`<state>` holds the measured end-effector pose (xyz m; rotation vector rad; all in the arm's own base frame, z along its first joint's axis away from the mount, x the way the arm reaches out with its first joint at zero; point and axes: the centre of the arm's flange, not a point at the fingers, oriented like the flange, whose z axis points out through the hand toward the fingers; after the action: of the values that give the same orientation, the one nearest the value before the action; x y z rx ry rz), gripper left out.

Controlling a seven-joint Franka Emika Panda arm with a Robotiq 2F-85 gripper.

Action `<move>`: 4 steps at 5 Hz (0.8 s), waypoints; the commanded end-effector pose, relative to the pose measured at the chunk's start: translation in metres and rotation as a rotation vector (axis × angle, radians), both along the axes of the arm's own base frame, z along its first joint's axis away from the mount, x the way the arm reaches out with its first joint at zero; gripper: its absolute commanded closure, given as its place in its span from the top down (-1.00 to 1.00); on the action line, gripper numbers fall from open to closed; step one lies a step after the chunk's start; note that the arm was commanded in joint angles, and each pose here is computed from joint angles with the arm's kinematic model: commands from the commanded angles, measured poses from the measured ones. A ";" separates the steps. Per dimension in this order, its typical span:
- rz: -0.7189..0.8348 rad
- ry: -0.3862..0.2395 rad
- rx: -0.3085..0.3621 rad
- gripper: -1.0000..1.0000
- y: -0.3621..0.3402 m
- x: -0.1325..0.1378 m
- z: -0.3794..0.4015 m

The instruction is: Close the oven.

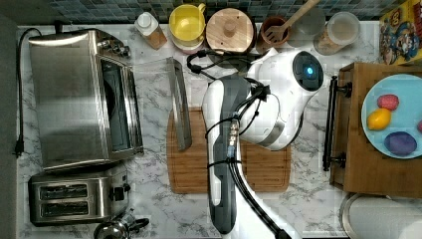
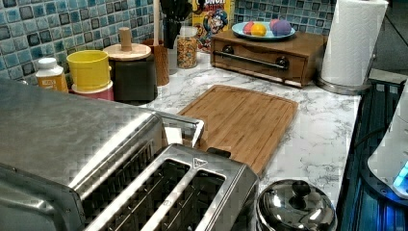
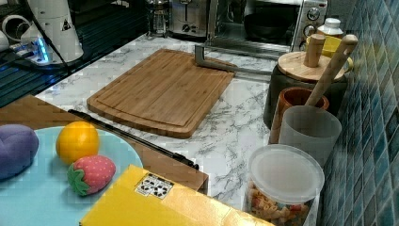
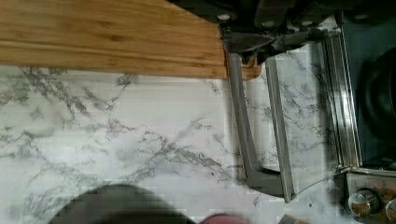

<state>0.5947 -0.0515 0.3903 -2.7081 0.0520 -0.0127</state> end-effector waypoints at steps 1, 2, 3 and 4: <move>0.189 -0.086 0.110 -1.00 0.069 0.018 -0.069; 0.160 -0.051 0.083 -1.00 0.066 0.031 -0.099; 0.171 -0.041 0.098 -1.00 0.064 0.039 -0.105; 0.139 -0.049 0.174 -1.00 0.061 0.041 -0.096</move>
<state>0.6037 0.0011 0.2087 -2.5555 -0.1197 0.1717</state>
